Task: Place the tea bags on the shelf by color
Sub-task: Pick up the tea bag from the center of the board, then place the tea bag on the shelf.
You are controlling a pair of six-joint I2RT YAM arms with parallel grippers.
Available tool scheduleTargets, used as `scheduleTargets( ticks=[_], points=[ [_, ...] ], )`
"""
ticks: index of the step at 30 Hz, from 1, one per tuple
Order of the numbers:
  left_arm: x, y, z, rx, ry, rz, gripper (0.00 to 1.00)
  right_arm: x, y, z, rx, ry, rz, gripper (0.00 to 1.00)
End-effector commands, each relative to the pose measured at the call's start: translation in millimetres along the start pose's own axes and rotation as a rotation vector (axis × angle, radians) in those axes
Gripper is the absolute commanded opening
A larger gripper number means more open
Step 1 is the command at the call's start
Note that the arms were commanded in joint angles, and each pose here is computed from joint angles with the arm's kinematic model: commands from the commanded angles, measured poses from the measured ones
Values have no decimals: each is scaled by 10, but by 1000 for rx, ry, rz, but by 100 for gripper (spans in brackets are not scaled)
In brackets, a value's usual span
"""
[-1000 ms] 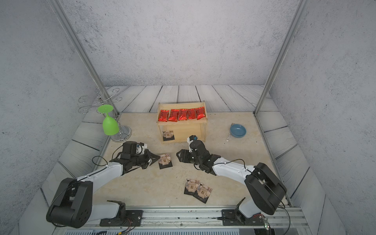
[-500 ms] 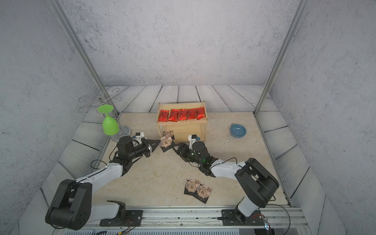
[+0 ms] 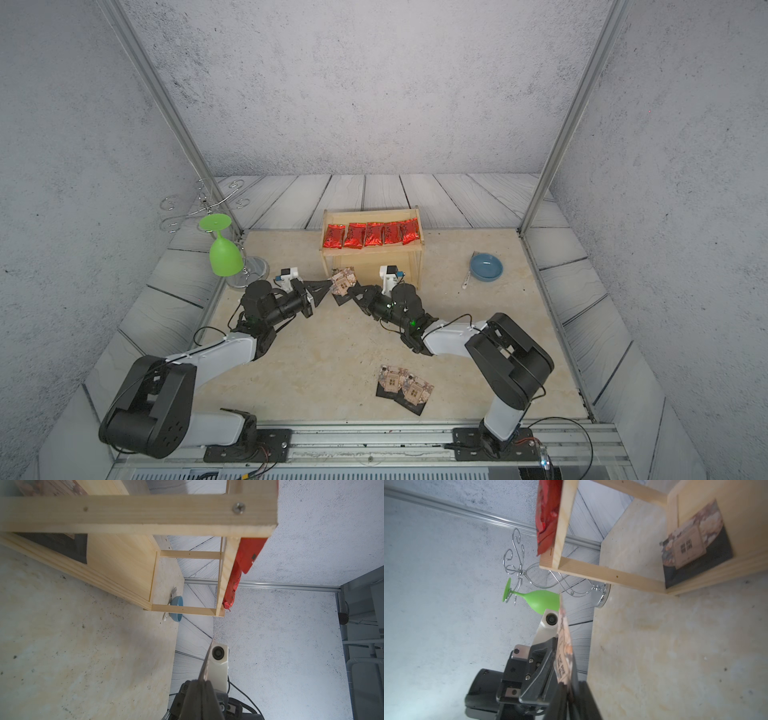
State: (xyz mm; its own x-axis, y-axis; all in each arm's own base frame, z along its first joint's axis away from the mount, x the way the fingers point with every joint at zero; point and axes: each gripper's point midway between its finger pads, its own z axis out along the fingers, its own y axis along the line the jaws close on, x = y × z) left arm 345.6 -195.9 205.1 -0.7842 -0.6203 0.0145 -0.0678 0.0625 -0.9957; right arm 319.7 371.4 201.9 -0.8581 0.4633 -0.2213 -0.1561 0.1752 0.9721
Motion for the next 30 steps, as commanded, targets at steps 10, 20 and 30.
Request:
scheduleTargets(
  ticks=[10,20,30],
  points=[
    [162,211,-171,-183,112,113,42,-135,-280,-106,83,-82,-28,0],
    [219,531,-509,-373,195,213,47,-686,-778,104,137,-223,-61,0],
    [223,560,-638,-415,216,272,47,-1107,-949,331,209,-355,-121,0]
  ],
)
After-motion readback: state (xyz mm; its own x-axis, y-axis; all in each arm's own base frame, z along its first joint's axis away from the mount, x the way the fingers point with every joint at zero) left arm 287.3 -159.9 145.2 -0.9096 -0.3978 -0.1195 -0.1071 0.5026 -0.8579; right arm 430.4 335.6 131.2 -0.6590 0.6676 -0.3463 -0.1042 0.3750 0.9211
